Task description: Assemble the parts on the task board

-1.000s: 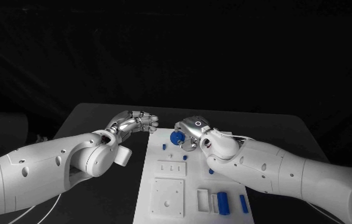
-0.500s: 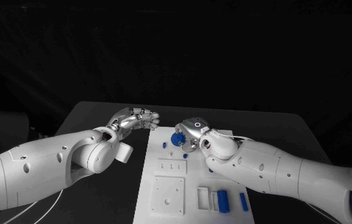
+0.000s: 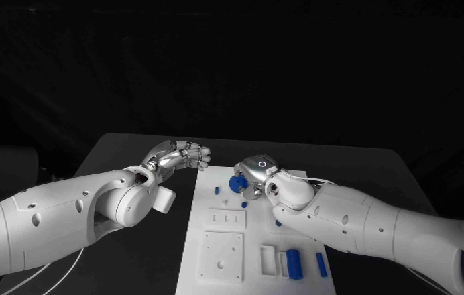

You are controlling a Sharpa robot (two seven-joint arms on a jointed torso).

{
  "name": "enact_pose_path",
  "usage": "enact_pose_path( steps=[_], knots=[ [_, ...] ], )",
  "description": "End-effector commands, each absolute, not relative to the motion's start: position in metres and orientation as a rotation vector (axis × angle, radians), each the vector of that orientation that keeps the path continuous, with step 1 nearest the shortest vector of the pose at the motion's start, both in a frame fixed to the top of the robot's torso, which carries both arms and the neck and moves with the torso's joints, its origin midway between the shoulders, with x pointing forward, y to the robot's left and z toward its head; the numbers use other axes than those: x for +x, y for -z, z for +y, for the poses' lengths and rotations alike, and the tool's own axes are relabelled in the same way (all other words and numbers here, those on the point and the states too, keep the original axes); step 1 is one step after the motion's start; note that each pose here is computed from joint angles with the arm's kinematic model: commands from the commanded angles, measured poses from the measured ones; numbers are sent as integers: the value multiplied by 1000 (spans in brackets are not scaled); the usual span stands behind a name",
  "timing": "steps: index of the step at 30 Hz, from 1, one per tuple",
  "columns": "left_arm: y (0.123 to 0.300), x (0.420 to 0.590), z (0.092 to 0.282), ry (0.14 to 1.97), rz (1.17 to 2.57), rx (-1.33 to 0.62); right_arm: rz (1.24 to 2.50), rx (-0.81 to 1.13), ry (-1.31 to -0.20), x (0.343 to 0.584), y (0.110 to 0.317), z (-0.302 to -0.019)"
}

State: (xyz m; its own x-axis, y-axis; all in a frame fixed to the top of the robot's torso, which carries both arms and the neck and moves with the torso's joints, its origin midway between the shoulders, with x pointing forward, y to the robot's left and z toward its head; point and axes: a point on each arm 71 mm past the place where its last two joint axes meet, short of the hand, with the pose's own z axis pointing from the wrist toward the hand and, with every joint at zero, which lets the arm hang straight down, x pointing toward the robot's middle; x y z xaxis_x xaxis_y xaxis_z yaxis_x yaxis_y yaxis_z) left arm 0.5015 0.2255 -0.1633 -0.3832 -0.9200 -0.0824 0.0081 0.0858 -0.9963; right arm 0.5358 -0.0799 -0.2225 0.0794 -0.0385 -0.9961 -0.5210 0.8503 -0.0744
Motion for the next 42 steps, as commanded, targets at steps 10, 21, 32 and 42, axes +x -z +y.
enact_pose_path(
  steps=[10,21,32,42],
  knots=[
    [162,501,222,1439,1538,-925,1483,-468,-373,538,225,-80],
    [162,501,223,1440,1541,-925,1502,-466,-356,540,227,-81],
    [162,501,223,1440,1540,-925,1523,-450,-369,539,228,-83],
    [162,503,227,1432,1531,-927,1453,-328,-514,533,212,-107]
  ],
)
